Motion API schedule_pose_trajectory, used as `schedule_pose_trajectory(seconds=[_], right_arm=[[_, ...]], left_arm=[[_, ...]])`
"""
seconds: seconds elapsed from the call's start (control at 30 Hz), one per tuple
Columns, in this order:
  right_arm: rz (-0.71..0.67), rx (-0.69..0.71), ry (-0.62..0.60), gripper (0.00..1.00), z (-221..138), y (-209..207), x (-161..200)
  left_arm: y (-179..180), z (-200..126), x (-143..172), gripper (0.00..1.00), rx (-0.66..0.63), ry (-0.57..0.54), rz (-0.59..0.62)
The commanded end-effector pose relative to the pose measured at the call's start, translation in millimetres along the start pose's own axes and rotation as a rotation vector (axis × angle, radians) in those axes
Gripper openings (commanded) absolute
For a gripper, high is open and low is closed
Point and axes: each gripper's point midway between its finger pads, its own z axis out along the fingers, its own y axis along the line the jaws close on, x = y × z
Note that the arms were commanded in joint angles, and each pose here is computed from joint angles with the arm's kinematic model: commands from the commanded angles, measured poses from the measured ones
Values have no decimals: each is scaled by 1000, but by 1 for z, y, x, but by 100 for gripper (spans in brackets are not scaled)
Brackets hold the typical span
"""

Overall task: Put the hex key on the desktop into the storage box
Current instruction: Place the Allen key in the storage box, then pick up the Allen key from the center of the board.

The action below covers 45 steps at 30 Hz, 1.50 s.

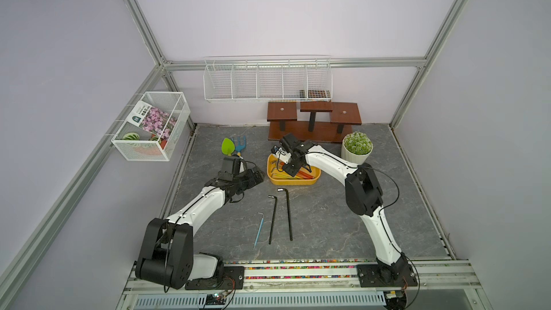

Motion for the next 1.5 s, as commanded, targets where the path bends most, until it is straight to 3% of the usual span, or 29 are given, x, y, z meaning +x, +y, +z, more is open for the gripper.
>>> schedule_pose_trajectory(seconds=[0.0, 0.33, 0.7, 1.0, 1.47], right_arm=[[72, 10, -137, 55, -53, -8, -23], [240, 8, -258, 62, -114, 3, -7], [369, -20, -318, 63, -142, 43, 31], [488, -53, -252, 62, -127, 86, 65], [621, 3, 11, 62, -50, 151, 98]], left_arm=[[-10, -14, -8, 96, 20, -32, -2], [-17, -39, -10, 96, 39, -82, 19], [-17, -63, -7, 96, 37, -139, 81], [-5, -59, 4, 96, 16, -123, 71], [13, -41, 17, 96, -21, -77, 58]])
